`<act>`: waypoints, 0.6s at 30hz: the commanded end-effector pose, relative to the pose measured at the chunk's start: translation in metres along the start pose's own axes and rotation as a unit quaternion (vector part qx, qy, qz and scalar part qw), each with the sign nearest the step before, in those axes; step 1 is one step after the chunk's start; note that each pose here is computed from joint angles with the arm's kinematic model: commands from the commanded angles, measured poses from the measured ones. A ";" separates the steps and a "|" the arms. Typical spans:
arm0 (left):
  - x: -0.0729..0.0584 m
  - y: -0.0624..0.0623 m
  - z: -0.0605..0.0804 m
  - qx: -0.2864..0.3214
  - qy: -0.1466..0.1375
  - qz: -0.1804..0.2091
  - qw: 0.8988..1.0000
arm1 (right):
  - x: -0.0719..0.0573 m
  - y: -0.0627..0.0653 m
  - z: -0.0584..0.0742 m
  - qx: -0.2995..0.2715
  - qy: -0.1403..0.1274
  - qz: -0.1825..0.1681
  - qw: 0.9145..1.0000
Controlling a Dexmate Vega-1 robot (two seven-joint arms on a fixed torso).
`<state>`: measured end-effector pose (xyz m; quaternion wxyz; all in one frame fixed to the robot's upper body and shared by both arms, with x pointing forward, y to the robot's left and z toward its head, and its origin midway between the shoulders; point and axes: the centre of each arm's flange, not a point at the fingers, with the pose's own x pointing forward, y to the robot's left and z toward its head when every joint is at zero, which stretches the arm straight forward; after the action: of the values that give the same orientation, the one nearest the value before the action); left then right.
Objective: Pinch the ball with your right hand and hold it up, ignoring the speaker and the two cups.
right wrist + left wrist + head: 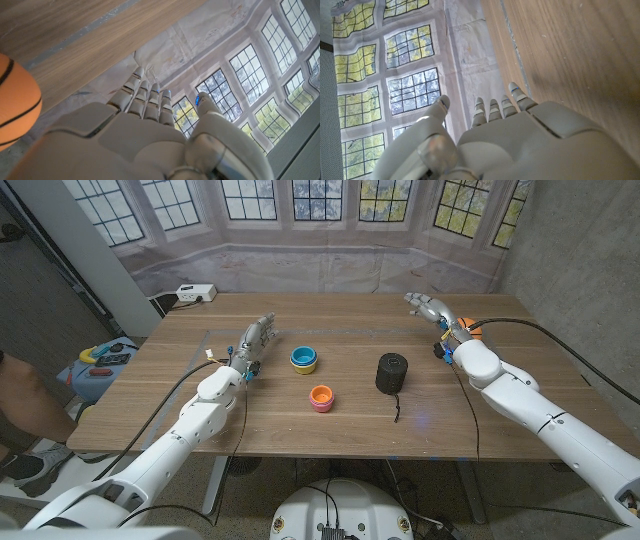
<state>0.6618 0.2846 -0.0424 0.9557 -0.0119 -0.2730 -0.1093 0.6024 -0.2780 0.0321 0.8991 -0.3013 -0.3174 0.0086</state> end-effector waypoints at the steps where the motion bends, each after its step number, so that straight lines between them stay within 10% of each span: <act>1: 0.006 -0.002 -0.003 0.001 0.003 -0.010 1.000 | 0.001 -0.012 0.018 -0.091 -0.005 0.004 0.996; 18: 0.007 -0.003 -0.009 -0.003 0.010 -0.007 1.000 | 0.003 -0.038 0.017 -0.195 0.006 0.008 0.981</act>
<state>0.6699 0.2805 -0.0439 0.9567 -0.0097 -0.2657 -0.1185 0.5914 -0.2841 0.0561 0.8501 -0.4215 -0.3147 -0.0254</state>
